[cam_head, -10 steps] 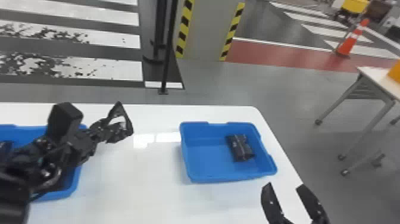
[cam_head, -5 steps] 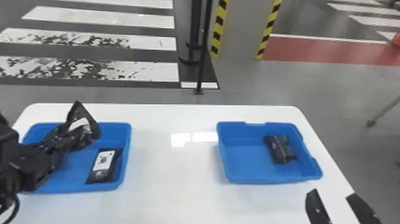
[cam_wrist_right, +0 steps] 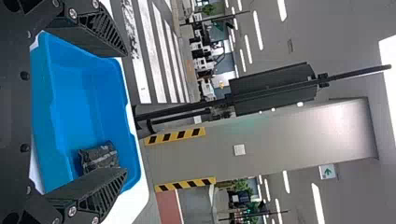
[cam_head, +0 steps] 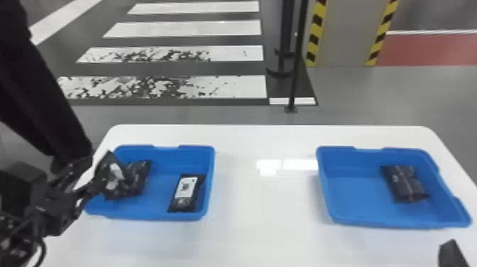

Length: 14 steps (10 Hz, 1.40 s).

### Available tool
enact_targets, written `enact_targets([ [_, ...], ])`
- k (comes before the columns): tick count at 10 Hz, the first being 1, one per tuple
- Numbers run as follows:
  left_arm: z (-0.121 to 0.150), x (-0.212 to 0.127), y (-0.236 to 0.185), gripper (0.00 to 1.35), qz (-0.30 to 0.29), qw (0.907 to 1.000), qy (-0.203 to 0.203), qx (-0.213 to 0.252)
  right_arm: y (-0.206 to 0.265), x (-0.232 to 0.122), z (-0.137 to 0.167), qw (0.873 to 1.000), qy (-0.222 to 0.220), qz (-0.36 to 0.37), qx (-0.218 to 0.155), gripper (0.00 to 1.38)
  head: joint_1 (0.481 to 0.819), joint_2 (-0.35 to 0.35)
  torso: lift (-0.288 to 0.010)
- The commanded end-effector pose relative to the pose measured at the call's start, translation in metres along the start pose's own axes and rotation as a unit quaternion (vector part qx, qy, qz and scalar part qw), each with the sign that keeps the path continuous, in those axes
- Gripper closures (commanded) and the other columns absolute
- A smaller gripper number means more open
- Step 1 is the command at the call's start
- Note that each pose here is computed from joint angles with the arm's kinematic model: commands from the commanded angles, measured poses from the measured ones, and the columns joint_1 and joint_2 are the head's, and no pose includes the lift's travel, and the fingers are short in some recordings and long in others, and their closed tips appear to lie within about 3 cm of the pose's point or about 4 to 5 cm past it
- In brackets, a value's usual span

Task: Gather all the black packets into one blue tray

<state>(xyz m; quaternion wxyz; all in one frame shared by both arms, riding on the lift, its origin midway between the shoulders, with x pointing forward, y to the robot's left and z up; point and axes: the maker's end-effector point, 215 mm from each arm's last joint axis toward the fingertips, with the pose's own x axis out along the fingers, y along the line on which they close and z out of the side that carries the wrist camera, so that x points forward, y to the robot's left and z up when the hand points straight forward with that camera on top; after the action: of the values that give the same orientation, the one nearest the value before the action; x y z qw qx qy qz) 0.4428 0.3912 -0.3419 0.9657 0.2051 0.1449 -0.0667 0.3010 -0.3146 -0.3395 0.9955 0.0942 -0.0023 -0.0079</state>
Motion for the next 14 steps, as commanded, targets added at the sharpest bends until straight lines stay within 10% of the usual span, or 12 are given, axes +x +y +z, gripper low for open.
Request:
enact_targets([
  [1,-0.014,-0.017,0.022,0.01,0.026,0.9996,0.001,0.005,0.002,0.001,-0.002,1.000,0.004,0.003,0.001,0.15,0.695,0.111,-0.110],
  [6,0.035,-0.091,-0.028,0.26,0.014,0.9921,-0.118,-0.041,0.021,0.016,0.001,0.999,0.022,0.035,-0.028,0.15,0.695,0.127,-0.110],
  [14,0.057,-0.152,-0.074,0.27,-0.023,0.9831,-0.146,-0.108,0.036,0.080,-0.030,0.993,0.088,0.075,-0.034,0.15,0.695,0.063,-0.110],
])
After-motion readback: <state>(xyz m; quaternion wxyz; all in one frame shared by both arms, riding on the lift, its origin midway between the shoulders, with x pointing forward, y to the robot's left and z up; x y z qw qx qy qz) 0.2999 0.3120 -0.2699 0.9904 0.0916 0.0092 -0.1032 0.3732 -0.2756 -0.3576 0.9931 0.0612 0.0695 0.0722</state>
